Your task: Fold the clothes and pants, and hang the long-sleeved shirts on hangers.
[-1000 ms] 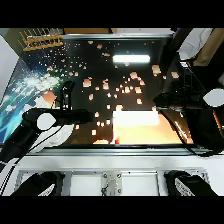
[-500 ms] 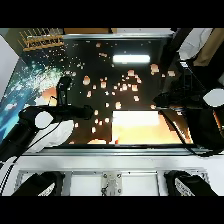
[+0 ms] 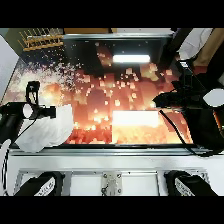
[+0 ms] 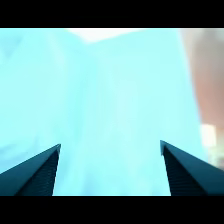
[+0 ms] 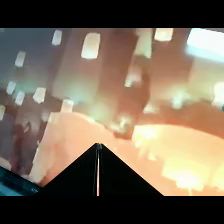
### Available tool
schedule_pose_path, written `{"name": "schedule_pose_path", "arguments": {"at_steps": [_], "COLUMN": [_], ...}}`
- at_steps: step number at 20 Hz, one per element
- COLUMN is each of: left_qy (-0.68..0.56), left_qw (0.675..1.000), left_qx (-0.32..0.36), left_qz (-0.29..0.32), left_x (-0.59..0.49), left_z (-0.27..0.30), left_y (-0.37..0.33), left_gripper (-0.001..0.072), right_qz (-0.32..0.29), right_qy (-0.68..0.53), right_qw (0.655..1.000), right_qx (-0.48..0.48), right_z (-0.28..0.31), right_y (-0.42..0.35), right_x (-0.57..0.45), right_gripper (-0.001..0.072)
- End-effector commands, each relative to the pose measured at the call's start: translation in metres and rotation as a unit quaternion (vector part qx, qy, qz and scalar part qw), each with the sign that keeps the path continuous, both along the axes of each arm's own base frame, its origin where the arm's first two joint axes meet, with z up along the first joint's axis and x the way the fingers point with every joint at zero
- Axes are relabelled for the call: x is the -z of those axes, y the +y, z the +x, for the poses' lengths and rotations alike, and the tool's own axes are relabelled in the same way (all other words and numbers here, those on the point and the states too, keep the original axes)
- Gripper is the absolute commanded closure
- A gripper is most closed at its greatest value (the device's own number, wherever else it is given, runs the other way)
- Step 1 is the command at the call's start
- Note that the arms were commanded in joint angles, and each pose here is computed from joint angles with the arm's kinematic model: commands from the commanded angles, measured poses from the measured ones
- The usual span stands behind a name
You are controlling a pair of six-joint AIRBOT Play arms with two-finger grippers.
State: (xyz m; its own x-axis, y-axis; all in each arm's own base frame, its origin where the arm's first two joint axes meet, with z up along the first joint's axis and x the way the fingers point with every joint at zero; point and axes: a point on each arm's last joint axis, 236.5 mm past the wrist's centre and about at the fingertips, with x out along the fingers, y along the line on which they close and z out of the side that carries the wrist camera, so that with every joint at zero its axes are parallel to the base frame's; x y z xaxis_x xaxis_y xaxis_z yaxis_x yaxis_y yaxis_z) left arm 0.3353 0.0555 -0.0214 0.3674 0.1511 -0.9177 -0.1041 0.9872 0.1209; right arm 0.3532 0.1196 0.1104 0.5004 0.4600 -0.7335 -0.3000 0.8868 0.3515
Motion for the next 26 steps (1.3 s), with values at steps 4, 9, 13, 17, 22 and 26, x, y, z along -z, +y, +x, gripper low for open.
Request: {"name": "schedule_pose_path", "arguments": {"at_steps": [4, 9, 13, 17, 22, 26], "left_qy": [0.095, 0.145, 0.044, -0.081, -0.104, -0.084], "left_qw": [0.995, 0.989, 0.995, 0.962, 0.909, 0.938], "left_qx": [-0.028, -0.024, 0.059, 0.225, 0.383, 0.307], "left_qz": [0.003, -0.004, -0.064, -0.127, -0.122, -0.137], "left_x": [0.087, 0.088, 0.008, -0.077, -0.083, -0.077], "left_z": [-0.012, -0.007, 0.054, 0.073, 0.044, 0.072], "left_y": [0.039, 0.023, -0.081, -0.249, -0.402, -0.393], "left_gripper": [-0.0001, 0.0692, 0.0701, 0.0701, 0.0552, 0.0081], "right_qz": [0.000, 0.000, 0.012, 0.038, 0.021, 0.020], "right_qy": [0.000, 0.000, 0.000, -0.010, -0.039, -0.037], "right_qw": [1.000, 1.000, 1.000, 0.999, 0.999, 0.998], "right_qx": [-0.001, -0.001, -0.001, -0.009, 0.012, 0.040], "right_z": [0.000, 0.000, 0.000, 0.001, 0.016, 0.021], "right_y": [0.000, 0.000, 0.005, 0.015, -0.009, -0.030], "right_x": [0.000, 0.000, -0.003, -0.012, -0.015, -0.015], "right_gripper": [0.0696, 0.0696, 0.0696, 0.0696, 0.0699, 0.0699]}}
